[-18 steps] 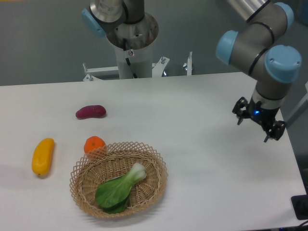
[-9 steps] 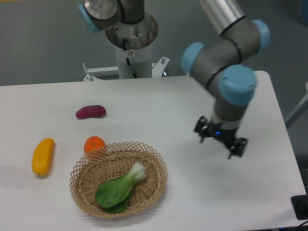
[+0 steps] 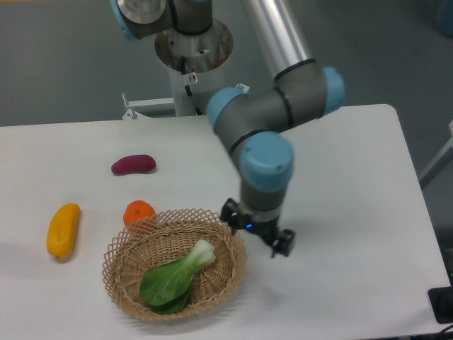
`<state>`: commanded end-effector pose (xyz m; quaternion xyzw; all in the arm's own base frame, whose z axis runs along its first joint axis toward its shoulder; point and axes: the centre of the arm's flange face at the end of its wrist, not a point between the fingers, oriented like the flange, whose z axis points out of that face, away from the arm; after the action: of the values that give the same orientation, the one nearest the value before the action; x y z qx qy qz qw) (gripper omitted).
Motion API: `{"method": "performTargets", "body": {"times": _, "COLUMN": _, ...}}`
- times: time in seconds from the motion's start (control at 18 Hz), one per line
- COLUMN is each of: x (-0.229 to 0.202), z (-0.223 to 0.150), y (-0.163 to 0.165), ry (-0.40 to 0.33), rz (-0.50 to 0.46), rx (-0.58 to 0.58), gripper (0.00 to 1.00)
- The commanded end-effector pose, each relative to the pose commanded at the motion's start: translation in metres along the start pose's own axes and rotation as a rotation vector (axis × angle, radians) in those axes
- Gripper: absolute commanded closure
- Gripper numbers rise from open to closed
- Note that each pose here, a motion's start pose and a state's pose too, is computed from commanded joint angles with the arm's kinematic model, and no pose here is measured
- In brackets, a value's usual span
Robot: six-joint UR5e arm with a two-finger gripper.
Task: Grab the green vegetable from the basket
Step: 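Move the gripper over the wicker basket toward the green bok choy, then lower the gripper onto the bok choy and close on its stem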
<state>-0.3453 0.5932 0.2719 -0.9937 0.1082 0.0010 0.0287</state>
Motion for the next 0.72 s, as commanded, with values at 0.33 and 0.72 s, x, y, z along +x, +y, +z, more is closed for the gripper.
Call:
{"method": "performTargets", "body": {"times": 0.33, "x": 0.018, "z": 0.034, "y": -0.021, "ry": 0.039, "rz": 0.015, "rx": -0.028, "gripper": 0.0}}
{"method": "performTargets", "body": {"times": 0.72, "x": 0.023, "z": 0.063, "y": -0.031, "ry": 0.069, "rz": 0.012, "rx": -0.052, "gripper": 0.0}}
